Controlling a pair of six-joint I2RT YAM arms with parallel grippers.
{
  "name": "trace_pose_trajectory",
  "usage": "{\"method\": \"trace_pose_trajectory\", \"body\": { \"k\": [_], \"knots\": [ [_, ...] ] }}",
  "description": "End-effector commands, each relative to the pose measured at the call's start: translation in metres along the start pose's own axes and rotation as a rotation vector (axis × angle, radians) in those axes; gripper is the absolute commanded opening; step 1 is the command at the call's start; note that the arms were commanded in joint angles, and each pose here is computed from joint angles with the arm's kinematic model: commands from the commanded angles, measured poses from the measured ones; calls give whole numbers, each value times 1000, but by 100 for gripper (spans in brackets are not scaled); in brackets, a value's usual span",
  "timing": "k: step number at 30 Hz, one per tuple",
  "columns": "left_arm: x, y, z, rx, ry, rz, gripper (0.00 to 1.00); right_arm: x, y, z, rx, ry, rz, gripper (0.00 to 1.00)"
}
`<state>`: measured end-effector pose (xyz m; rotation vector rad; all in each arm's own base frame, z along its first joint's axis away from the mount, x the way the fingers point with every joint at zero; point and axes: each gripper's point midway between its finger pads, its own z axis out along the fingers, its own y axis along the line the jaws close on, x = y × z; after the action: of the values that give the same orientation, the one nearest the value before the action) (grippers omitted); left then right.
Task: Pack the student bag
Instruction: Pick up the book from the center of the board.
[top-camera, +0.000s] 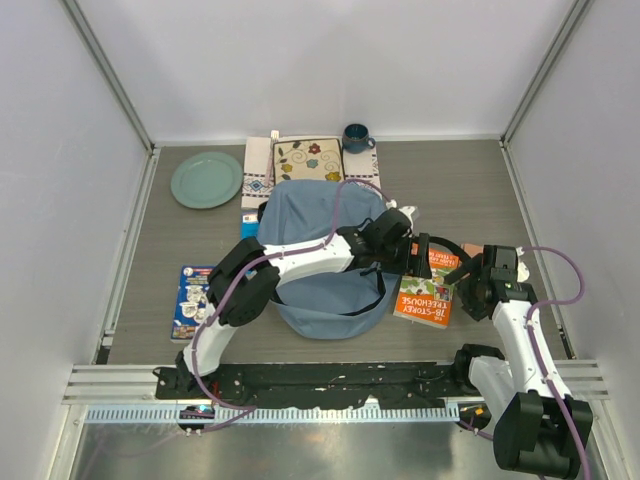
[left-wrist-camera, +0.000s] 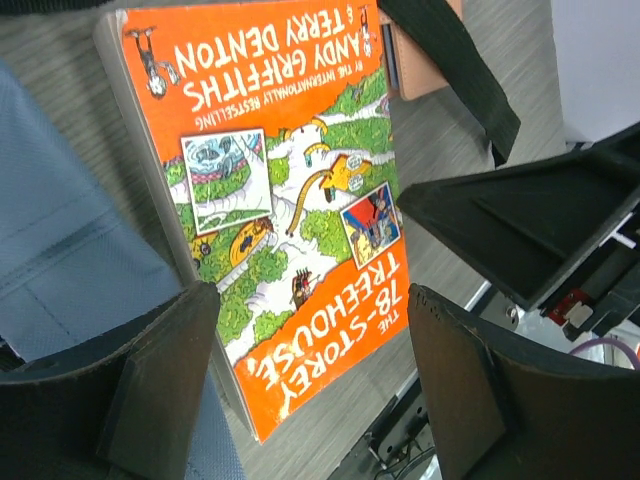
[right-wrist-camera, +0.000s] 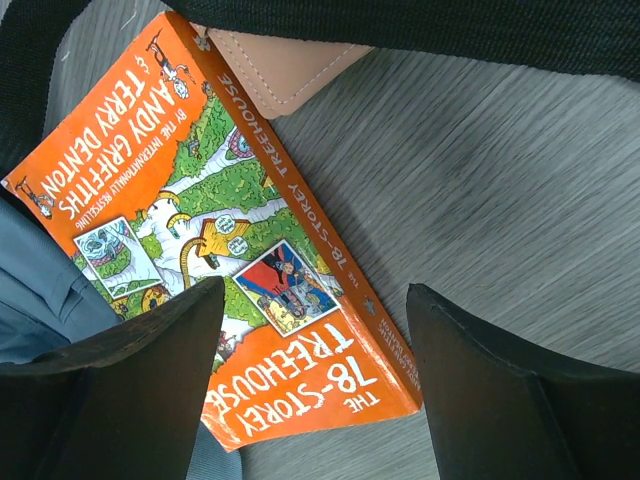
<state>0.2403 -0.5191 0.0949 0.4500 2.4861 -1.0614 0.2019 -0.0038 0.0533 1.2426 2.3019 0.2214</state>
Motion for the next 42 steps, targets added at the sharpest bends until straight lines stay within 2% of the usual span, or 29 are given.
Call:
{"method": "trace_pose_trajectory", "body": {
  "k": [1, 10, 17, 28, 38, 39, 42],
  "knots": [
    [-17, -7, 3, -11, -42, 6, 79, -10, 3, -2, -13, -48, -6, 79],
    [-3, 24, 16, -124, -16, -15, 78, -10, 6, -1, -34, -47, -15, 76],
    [5, 33, 18, -171, 9, 2, 78, -8, 6, 4, -39, -40, -16, 73],
    [21, 3, 31, -22, 76, 1, 72, 14, 14, 16, -106, 64, -33, 67],
    [-3, -45, 6, 112, 0, 17, 44, 21, 19, 16, -152, 97, -39, 53],
    [-7, -50, 1, 124, -11, 22, 36, 23, 19, 16, -155, 103, -41, 52],
    [-14, -61, -6, 161, -30, 32, 33, 25, 22, 16, -171, 111, -42, 50]
  ]
}}
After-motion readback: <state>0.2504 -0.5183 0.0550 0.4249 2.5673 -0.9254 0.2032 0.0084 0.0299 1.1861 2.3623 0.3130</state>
